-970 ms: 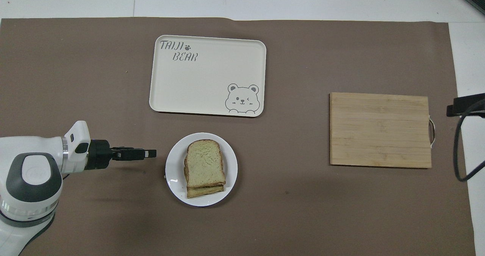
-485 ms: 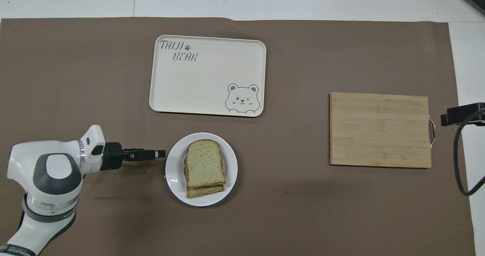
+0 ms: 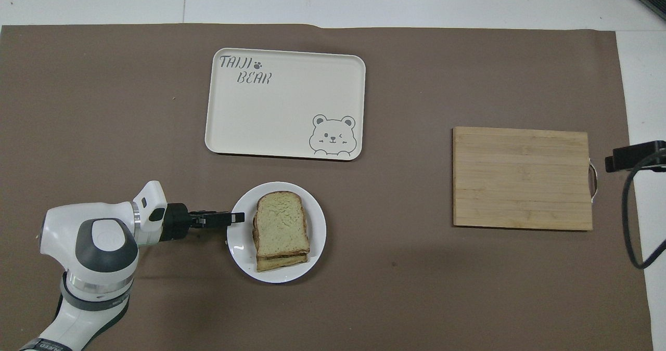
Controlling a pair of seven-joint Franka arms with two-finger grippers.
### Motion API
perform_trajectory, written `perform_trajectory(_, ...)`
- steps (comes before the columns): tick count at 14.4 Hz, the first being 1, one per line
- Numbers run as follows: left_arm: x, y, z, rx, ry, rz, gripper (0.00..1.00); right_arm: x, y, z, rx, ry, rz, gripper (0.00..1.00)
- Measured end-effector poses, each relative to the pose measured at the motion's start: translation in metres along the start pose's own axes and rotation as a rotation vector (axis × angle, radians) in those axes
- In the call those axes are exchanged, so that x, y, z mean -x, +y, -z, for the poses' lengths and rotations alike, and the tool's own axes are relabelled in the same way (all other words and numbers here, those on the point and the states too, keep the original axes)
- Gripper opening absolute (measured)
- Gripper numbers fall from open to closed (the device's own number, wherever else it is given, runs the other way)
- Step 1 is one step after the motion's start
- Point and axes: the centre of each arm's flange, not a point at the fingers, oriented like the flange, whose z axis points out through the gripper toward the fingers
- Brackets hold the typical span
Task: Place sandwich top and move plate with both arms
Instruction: 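Grip the plate rim with the left gripper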
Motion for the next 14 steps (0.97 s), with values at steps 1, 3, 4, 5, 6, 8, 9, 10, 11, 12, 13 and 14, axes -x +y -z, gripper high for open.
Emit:
perform_trajectory(1, 0.002, -0.001, -0.001, -0.001, -0.004, 0.003, 0.61, 0.0, -0.001, -0.001, 0.0, -0.003, 0.001, 1.0)
perform_trajectory(3, 0.005, -0.001, -0.004, -0.001, -0.012, 0.002, 0.36, 0.0, -0.002, -0.004, 0.0, -0.008, 0.003, 1.0)
perform_trajectory(4, 0.006, 0.001, -0.006, 0.0, -0.017, -0.002, 0.29, 0.0, -0.002, -0.004, 0.0, -0.009, 0.003, 1.0)
perform_trajectory(5, 0.006, 0.003, -0.008, 0.0, -0.022, -0.006, 0.29, 0.0, -0.002, -0.004, 0.0, -0.01, 0.003, 1.0)
perform_trajectory(6, 0.007, 0.005, -0.01, 0.001, -0.025, -0.01, 0.21, 0.0, -0.002, -0.004, 0.0, -0.01, 0.003, 1.0)
perform_trajectory(8, 0.007, 0.011, -0.01, 0.013, -0.029, -0.022, 0.07, 0.0, -0.002, -0.005, 0.0, -0.01, 0.003, 1.0)
perform_trajectory(9, 0.007, 0.014, -0.01, 0.014, -0.029, -0.029, 0.07, 0.0, -0.002, -0.005, 0.0, -0.01, 0.003, 1.0)
perform_trajectory(10, 0.008, 0.015, -0.011, 0.015, -0.031, -0.031, 0.07, 0.0, -0.002, -0.005, 0.0, -0.01, 0.003, 1.0)
perform_trajectory(11, 0.008, 0.016, -0.011, 0.015, -0.031, -0.031, 0.07, 0.0, -0.002, -0.005, 0.0, -0.01, 0.004, 1.0)
perform_trajectory(12, 0.008, 0.016, -0.011, 0.015, -0.031, -0.031, 0.07, 0.0, -0.002, -0.005, 0.0, -0.01, 0.004, 1.0)
perform_trajectory(13, 0.008, 0.016, -0.011, 0.015, -0.031, -0.031, 0.07, 0.0, -0.002, -0.005, 0.0, -0.01, 0.004, 1.0)
perform_trajectory(14, 0.008, 0.016, -0.011, 0.015, -0.031, -0.031, 0.07, 0.0, -0.002, -0.005, 0.0, -0.01, 0.004, 1.0)
